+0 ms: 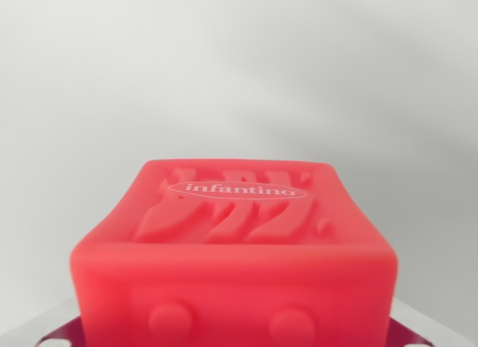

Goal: Destack cube

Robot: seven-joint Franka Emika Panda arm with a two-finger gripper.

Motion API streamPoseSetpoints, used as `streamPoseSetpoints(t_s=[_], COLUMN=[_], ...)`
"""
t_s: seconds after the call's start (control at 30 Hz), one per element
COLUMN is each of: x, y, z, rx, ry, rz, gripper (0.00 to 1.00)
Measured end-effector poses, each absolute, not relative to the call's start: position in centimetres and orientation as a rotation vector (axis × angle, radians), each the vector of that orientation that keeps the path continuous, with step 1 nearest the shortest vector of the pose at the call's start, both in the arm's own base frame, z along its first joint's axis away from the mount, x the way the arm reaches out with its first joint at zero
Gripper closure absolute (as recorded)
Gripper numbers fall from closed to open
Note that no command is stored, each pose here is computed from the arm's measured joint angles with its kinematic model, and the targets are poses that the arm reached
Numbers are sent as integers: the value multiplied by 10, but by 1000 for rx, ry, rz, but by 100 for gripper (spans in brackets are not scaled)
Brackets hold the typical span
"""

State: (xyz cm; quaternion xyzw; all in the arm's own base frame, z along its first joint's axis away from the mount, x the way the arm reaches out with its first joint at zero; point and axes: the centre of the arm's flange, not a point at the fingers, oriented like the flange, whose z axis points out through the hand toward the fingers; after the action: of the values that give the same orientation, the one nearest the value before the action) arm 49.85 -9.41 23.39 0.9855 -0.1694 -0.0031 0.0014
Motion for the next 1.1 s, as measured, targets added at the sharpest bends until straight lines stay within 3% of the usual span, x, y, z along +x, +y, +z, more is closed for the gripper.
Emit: streamPoseSetpoints(t_s=[1.0,1.1], x=[483,483], y=[-141,-141], z=[222,209], rx=[3100,3101], ry=[-493,-492], rz=[-2,-8], gripper=[100,100])
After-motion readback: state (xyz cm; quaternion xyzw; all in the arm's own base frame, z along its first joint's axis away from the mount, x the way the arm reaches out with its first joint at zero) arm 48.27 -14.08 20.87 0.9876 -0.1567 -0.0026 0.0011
